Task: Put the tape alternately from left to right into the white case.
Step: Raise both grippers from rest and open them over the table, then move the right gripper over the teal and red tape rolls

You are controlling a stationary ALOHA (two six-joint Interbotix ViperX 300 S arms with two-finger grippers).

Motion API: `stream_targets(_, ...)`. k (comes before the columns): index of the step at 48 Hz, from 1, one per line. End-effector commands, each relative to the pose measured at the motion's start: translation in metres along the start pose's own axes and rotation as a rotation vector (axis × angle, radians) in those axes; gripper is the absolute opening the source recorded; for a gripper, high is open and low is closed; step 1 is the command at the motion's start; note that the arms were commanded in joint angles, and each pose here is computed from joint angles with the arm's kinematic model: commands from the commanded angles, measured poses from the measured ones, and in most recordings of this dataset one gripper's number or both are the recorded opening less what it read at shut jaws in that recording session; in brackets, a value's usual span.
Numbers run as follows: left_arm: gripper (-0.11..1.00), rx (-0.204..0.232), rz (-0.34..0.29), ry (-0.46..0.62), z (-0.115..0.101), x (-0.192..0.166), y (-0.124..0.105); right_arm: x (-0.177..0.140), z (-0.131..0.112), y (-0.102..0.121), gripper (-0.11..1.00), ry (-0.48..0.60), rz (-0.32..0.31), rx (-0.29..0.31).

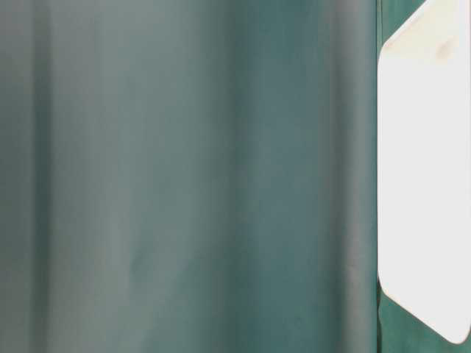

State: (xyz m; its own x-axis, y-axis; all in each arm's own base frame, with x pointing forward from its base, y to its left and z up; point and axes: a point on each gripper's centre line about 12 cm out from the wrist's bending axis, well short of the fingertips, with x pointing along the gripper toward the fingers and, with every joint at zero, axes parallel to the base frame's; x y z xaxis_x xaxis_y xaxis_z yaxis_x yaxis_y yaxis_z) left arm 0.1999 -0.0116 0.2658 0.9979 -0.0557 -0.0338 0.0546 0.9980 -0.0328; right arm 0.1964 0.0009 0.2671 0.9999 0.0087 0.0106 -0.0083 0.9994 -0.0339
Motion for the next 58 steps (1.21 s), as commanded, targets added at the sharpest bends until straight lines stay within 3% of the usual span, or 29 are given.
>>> stream_targets(1,0.65,-0.005,-0.003,-0.009,0.009,0.005,-0.001,0.004,0.008,0.0,0.82,-0.015,0.0,0.0)
stream_targets(12,0.65,-0.006,-0.001,0.043,0.006,0.015,-0.001,0.014,0.005,0.0,0.82,0.044,0.0,0.002)
stream_targets(22,0.65,-0.029,0.002,0.15,-0.001,0.024,-0.001,0.03,-0.002,-0.001,0.82,0.16,0.001,0.005)
stream_targets(58,0.64,-0.031,0.014,0.505,-0.031,0.086,-0.001,0.08,-0.037,-0.001,0.82,0.491,-0.009,0.054)
